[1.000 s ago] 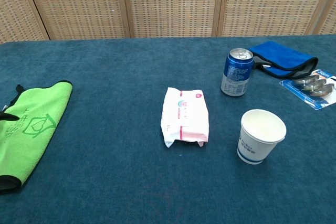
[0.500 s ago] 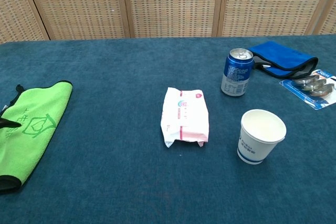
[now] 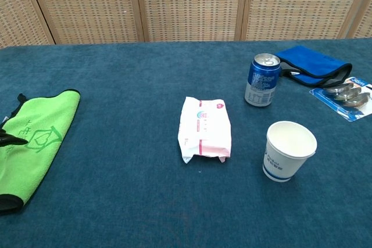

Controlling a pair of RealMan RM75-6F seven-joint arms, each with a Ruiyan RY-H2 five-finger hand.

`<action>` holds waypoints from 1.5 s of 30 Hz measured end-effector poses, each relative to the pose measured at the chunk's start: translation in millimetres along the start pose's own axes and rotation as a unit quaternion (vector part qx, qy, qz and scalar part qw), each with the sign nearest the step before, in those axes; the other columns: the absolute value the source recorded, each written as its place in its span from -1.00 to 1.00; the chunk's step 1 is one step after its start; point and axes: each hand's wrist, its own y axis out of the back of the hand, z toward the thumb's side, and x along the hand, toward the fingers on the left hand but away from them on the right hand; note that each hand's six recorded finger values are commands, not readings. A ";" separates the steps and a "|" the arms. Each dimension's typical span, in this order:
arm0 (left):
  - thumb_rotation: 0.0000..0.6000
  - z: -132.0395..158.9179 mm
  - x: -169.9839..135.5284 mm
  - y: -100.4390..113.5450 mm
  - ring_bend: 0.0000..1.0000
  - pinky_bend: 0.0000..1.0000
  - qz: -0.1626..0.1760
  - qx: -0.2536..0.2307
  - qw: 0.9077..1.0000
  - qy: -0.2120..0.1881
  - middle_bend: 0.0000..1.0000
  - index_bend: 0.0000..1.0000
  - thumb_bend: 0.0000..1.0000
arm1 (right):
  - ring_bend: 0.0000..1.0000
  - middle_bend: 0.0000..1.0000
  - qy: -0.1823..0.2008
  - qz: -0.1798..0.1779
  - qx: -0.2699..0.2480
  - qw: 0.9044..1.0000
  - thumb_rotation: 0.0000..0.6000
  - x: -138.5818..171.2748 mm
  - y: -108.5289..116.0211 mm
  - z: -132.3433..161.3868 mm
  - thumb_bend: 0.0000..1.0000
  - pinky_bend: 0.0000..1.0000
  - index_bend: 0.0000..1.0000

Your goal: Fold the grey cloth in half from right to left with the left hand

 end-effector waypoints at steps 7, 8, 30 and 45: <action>1.00 2.0 3.4 -1.9 -1.00 -1.00 -0.001 -0.001 1.000 -0.002 -1.00 0.00 -0.45 | -1.00 -1.00 0.000 0.000 0.000 1.000 1.00 0.1 -0.1 0.2 -1.00 -1.00 -0.97; 1.00 2.6 4.1 -1.9 -1.00 -1.00 -0.001 -0.001 1.000 -0.003 -1.00 0.00 -0.45 | -1.00 -1.00 0.000 0.000 0.000 1.000 1.00 0.1 -0.1 0.2 -1.00 -1.00 -0.97; 1.00 3.8 4.6 0.3 -1.00 -1.00 0.002 -0.011 1.000 -0.005 -1.00 0.17 -0.17 | -1.00 -1.00 0.002 0.004 -0.001 1.000 1.00 0.5 -1.5 1.3 -1.00 -1.00 -0.97; 1.00 8.0 1.0 -2.7 -1.00 -1.00 -0.010 -0.004 1.000 -0.010 -1.00 -0.14 -0.17 | -1.00 -1.00 0.002 0.004 0.000 1.000 1.00 1.0 -1.3 1.1 -1.00 -1.00 -0.97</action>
